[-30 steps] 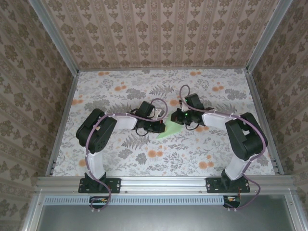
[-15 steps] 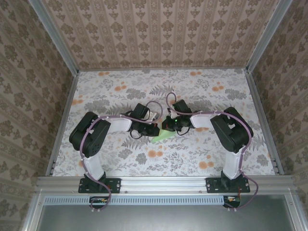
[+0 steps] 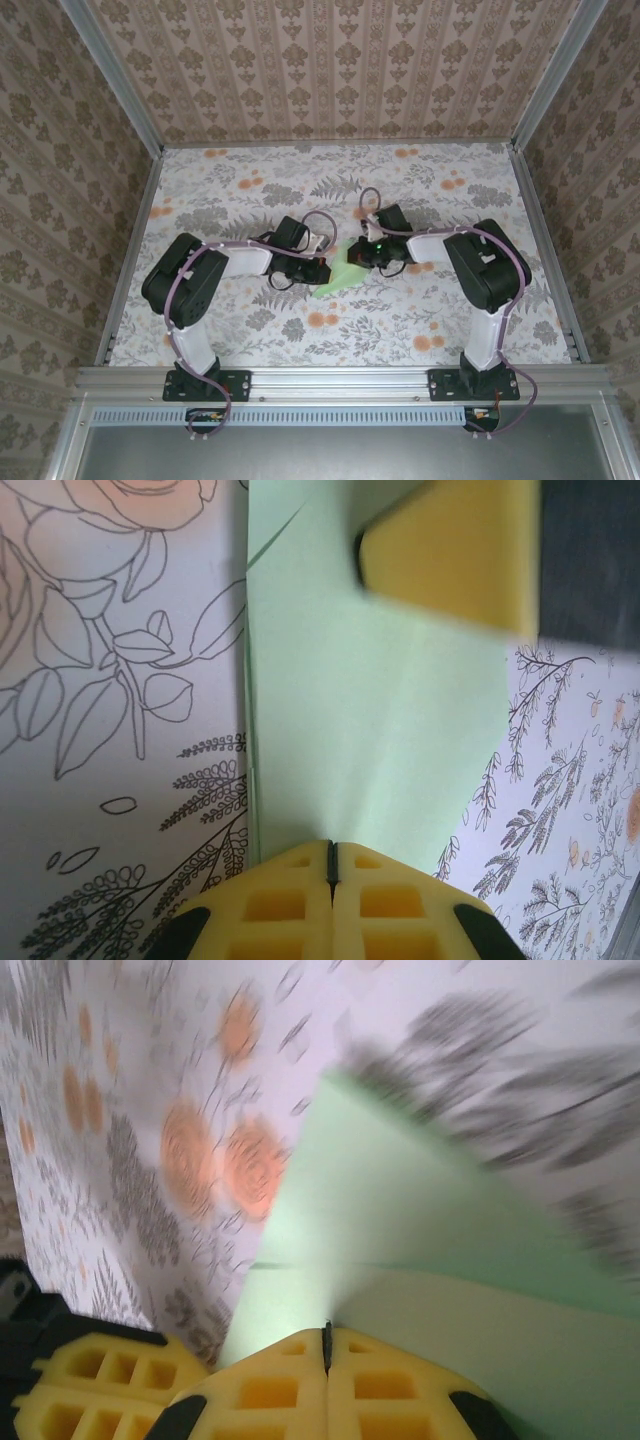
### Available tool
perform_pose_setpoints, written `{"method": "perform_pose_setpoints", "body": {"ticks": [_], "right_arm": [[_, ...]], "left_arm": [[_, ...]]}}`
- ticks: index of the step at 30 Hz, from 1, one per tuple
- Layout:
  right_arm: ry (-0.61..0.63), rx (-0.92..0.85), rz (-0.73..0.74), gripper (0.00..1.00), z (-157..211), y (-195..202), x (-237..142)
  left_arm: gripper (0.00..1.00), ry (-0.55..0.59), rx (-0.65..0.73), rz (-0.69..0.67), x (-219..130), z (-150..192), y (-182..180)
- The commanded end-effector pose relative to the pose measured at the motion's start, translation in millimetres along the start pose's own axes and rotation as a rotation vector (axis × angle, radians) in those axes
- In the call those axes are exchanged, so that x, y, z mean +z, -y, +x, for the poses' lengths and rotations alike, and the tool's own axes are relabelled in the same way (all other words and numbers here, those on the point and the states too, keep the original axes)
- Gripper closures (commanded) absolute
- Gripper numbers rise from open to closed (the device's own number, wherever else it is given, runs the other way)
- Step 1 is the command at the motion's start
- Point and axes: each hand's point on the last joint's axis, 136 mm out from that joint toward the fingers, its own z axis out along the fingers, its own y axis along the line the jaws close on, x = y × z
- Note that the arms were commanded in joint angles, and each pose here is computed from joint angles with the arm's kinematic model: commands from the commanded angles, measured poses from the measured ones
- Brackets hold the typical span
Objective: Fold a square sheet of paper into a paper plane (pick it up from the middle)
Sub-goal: Fourth fold the wing at the center of the table.
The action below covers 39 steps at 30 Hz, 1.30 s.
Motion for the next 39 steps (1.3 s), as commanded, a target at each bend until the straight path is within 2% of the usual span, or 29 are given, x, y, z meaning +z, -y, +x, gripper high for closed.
{"method": "perform_pose_setpoints", "body": {"ticks": [1, 6, 9, 13, 16, 23, 31, 39], "right_arm": [[0.121, 0.117, 0.154, 0.97, -29, 60, -16], [0.182, 0.207, 0.161, 0.97, -59, 80, -41], [0.212, 0.165, 0.133, 0.96, -69, 61, -57], [0.227, 0.102, 0.089, 0.96, -63, 26, -71], [0.196, 0.073, 0.075, 0.96, -44, 6, -62], [0.062, 0.068, 0.008, 0.96, 3, -30, -3], [-0.017, 0.132, 0.032, 0.96, 31, -13, 17], [-0.041, 0.162, 0.212, 0.97, 48, 30, 17]], "left_arm": [[1.0, -0.2, -0.133, -0.131, 1, 68, -40], [1.0, -0.194, -0.131, -0.124, 0, 67, -39], [1.0, -0.184, -0.125, -0.117, 1, 62, -37], [1.0, -0.159, -0.121, -0.112, 2, 53, -35], [1.0, -0.134, -0.11, -0.111, 4, 44, -34], [1.0, -0.093, -0.056, -0.098, 4, 21, -27], [1.0, -0.079, -0.062, -0.079, -1, 19, -19], [1.0, 0.021, -0.111, -0.008, -14, -10, 11]]}}
